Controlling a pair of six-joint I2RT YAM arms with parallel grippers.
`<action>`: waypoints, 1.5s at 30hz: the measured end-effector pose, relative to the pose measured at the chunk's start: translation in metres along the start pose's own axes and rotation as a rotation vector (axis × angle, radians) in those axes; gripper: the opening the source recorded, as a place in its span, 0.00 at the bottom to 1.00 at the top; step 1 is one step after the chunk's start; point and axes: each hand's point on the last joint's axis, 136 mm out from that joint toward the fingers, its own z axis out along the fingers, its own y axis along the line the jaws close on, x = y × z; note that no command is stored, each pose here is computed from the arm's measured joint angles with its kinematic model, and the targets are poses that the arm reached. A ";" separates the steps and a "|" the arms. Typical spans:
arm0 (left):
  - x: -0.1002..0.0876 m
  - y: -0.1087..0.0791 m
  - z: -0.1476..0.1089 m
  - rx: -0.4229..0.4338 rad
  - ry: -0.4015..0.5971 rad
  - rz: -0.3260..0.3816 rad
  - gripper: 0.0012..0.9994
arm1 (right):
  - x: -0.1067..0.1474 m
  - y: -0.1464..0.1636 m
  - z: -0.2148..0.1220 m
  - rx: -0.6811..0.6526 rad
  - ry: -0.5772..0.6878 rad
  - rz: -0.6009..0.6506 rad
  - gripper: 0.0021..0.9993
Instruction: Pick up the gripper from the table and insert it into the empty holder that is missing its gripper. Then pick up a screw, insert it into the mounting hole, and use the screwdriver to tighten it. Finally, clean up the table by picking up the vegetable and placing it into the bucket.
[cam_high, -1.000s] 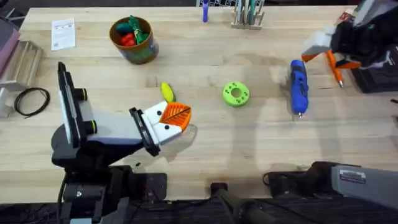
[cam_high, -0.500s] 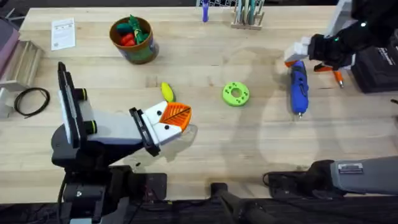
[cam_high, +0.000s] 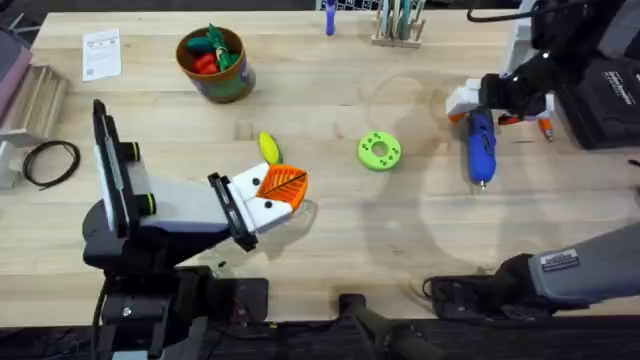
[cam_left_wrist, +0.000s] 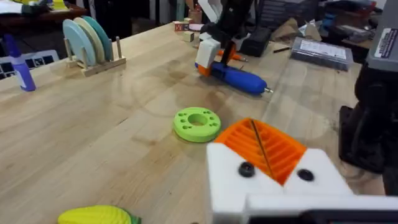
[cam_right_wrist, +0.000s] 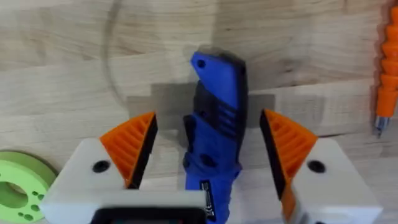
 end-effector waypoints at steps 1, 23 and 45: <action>0.000 0.000 0.000 0.000 0.000 0.000 0.00 | 0.000 0.000 0.000 0.000 0.000 0.000 0.99; 0.000 0.000 0.000 0.000 0.000 0.000 0.00 | 0.010 -0.003 0.017 0.018 -0.007 0.003 0.46; 0.000 0.000 0.000 0.000 0.000 0.000 0.00 | 0.014 0.003 -0.004 0.017 0.000 -0.014 0.02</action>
